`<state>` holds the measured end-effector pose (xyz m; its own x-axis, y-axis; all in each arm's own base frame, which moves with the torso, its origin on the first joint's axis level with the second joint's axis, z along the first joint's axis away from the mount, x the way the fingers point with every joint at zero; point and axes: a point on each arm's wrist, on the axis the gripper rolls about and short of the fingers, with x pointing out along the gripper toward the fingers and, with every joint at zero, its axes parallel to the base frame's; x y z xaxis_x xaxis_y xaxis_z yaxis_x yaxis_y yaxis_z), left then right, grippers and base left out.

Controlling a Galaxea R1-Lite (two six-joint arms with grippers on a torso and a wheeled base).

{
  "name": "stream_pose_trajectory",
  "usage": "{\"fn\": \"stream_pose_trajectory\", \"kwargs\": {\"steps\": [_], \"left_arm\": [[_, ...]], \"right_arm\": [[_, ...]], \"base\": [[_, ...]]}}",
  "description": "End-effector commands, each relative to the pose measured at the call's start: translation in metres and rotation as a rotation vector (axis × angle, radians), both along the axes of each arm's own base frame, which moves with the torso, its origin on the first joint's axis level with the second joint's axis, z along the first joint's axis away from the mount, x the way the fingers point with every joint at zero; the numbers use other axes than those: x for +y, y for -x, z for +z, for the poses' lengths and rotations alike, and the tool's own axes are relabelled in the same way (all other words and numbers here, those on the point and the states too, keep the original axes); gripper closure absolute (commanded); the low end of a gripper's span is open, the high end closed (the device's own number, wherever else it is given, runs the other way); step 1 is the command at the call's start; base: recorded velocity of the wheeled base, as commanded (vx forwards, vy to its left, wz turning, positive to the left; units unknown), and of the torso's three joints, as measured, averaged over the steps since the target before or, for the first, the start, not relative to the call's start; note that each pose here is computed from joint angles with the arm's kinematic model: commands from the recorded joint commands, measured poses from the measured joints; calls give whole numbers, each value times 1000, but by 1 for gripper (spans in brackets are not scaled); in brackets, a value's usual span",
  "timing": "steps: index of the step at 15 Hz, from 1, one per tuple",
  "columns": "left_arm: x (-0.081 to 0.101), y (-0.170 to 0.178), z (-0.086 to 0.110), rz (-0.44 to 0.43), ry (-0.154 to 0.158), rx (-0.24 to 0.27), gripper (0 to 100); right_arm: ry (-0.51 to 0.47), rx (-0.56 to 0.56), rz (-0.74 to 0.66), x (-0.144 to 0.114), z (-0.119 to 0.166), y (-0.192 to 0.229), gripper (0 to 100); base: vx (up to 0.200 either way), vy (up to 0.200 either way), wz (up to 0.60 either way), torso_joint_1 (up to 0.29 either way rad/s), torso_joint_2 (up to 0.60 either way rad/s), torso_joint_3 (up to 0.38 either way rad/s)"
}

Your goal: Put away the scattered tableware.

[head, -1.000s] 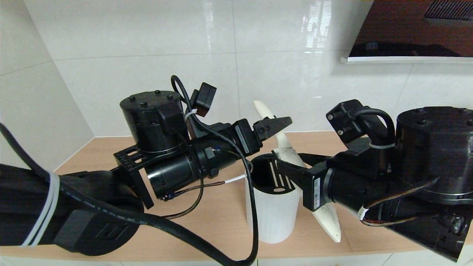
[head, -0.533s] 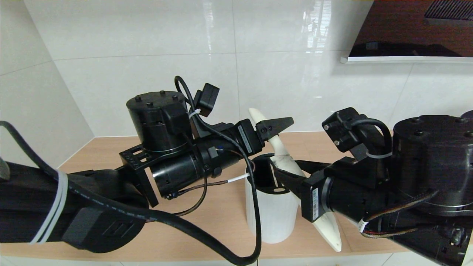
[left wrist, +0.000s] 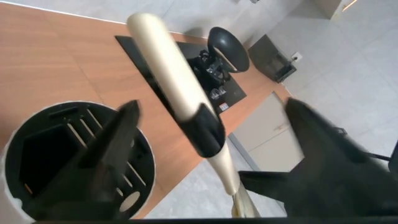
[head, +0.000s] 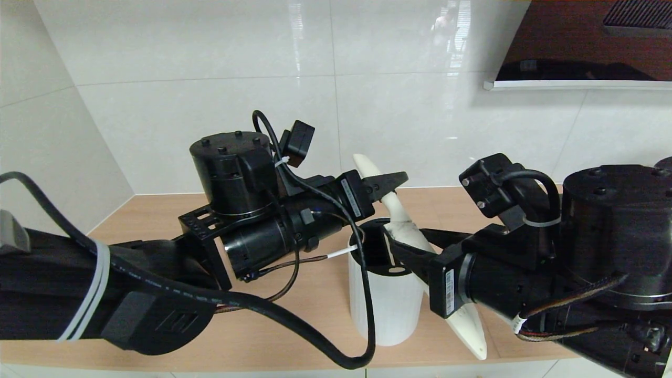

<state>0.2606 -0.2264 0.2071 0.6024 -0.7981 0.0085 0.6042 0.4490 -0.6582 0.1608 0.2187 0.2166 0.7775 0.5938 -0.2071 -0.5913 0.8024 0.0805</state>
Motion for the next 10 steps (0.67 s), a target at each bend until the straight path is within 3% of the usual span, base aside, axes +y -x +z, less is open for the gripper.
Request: {"fn": "stream_pose_trajectory", "kwargs": {"steps": [1, 10], "left_arm": [[0, 0, 0, -4, 1, 0, 100], [0, 0, 0, 1, 0, 1, 100]], "right_arm": [[-3, -2, 0, -1, 1, 1, 100], [-21, -13, -4, -4, 6, 3, 100]], "base": [[0, 0, 0, 0, 0, 0], [0, 0, 0, 0, 0, 0]]}}
